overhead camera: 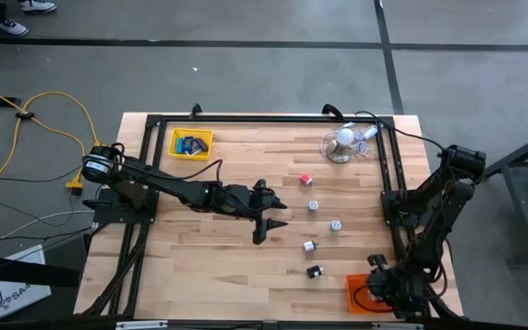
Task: Pick & Place Office items
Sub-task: Put the purple charger adapter into the orange bin, then put the bottom blue charger adapter into the orange bin
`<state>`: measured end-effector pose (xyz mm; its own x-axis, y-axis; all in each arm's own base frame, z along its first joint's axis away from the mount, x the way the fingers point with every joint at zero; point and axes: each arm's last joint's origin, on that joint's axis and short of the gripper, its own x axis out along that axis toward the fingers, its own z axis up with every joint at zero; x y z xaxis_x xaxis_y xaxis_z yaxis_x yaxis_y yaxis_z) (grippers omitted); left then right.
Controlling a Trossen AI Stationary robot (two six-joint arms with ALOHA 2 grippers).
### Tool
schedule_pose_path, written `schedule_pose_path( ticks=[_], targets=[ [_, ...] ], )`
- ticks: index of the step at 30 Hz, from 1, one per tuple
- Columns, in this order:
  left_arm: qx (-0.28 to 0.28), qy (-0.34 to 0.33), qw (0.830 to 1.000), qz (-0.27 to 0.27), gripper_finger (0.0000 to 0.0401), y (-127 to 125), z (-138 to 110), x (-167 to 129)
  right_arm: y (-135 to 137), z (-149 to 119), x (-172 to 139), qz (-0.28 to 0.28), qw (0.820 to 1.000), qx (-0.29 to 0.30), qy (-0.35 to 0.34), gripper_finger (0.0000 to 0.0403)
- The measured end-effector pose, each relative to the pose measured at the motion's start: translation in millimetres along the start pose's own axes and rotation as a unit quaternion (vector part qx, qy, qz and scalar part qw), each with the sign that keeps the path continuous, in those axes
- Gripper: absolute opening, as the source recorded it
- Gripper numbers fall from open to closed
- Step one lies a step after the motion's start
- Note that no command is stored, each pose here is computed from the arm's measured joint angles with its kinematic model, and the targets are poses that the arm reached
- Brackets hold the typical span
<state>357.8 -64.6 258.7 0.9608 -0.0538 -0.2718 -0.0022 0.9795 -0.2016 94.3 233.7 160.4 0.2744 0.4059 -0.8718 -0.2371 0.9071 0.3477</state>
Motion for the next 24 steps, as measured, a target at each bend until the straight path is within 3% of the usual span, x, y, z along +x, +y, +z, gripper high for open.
schedule_pose_path(
  ticks=[11, 19, 24],
  targets=[
    [0.0, 0.0, 1.0, 0.0, 0.0243, 0, 0, 0, -11, 20, 1, 0.034, 0.999, -0.009, 0.033, 0.0173],
    [0.0, 0.0, 1.0, 0.0, 0.0243, 0, 0, 0, 8, 50, -17, 0.078, 0.995, -0.063, 0.001, 0.0173],
    [0.0, 0.0, 1.0, 0.0, 0.0243, 0, 0, 0, 18, 66, -32, 0.069, 0.994, -0.089, -0.013, 0.0173]
  ],
)
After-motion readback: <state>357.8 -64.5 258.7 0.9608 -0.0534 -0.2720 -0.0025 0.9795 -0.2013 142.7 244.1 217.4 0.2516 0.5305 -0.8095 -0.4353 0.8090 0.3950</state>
